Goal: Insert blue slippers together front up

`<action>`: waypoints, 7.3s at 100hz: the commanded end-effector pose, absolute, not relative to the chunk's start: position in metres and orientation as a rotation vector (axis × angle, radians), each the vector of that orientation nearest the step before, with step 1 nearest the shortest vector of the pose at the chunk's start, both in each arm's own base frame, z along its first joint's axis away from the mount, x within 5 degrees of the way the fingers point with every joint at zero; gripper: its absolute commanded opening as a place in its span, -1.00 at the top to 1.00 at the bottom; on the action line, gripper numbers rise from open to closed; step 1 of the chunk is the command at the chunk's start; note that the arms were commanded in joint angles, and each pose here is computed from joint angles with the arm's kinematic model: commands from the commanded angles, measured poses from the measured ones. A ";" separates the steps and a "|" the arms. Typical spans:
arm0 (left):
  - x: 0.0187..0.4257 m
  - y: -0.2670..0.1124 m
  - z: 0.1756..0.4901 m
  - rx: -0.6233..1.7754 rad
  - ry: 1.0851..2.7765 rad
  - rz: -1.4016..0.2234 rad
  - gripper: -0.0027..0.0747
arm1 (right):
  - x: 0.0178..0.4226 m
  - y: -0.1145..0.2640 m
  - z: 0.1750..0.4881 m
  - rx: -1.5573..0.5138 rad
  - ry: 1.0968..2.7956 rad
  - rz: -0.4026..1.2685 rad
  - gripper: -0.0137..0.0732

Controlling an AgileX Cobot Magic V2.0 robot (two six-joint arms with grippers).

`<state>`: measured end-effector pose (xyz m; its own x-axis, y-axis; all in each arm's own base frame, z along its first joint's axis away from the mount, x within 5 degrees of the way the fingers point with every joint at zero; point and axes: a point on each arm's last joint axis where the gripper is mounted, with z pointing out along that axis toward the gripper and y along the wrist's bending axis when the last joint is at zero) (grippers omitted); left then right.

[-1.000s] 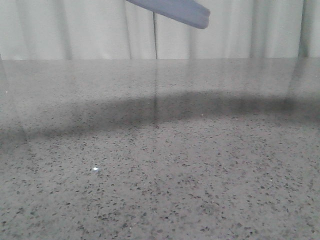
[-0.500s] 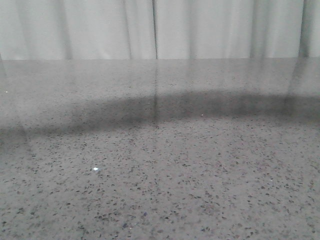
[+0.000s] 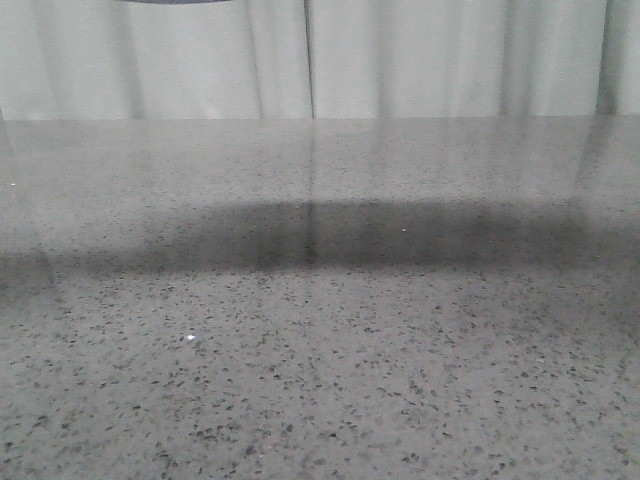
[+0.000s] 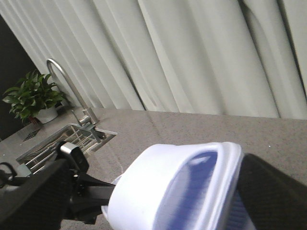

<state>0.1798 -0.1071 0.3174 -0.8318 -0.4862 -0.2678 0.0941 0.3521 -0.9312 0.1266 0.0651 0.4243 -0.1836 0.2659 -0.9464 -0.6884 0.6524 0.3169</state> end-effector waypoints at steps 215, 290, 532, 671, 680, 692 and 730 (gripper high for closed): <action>0.223 -0.112 0.268 -0.320 2.364 -1.320 0.84 | 0.100 0.061 0.441 -0.413 1.436 0.747 -0.75; 0.240 -0.096 0.266 -0.155 2.230 -0.944 0.07 | 0.099 0.063 0.440 -0.439 1.441 0.764 -0.75; 0.090 -0.016 0.296 0.045 1.526 -0.234 0.89 | 0.081 0.007 0.321 -0.104 1.468 0.017 0.93; 0.078 -0.013 0.294 0.264 1.401 0.032 0.89 | 0.081 0.008 0.321 -0.105 1.469 0.018 0.93; 0.075 -0.012 0.286 0.244 1.395 0.003 0.89 | 0.081 0.008 0.321 -0.105 1.469 0.018 0.93; 0.072 -0.010 0.263 0.196 1.429 -0.021 0.89 | 0.081 0.008 0.321 -0.105 1.469 0.018 0.93; 0.053 -0.007 0.219 0.117 1.393 -0.066 0.89 | 0.081 0.008 0.321 -0.105 1.469 0.018 0.93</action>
